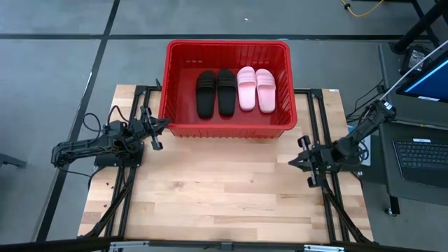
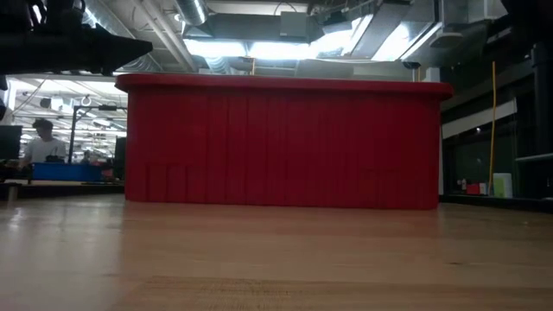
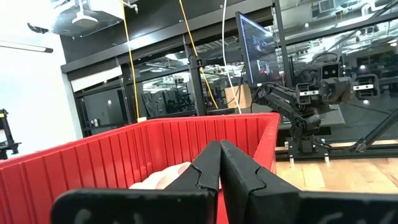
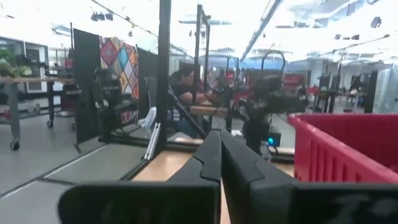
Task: Pick and place slides into bin
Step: Return to Home Position
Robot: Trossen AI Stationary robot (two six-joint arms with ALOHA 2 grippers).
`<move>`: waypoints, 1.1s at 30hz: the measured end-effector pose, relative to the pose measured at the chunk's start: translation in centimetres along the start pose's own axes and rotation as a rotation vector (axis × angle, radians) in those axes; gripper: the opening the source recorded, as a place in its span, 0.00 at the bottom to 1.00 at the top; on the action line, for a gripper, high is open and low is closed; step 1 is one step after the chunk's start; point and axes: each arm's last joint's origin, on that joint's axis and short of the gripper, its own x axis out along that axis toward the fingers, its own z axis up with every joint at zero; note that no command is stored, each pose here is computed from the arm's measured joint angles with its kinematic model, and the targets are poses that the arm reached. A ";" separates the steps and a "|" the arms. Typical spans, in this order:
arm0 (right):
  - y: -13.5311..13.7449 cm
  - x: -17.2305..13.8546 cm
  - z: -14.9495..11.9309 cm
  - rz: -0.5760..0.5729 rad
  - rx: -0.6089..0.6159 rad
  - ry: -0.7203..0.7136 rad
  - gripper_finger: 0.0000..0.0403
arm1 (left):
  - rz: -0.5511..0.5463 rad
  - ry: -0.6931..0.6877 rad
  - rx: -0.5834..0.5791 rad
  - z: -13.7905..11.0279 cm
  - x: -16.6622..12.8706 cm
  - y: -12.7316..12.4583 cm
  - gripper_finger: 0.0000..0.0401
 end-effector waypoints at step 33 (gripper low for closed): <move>-2.2 -1.0 -1.1 -0.140 0.113 0.096 0.01 | 0.000 0.000 0.000 0.0 0.0 0.0 0.02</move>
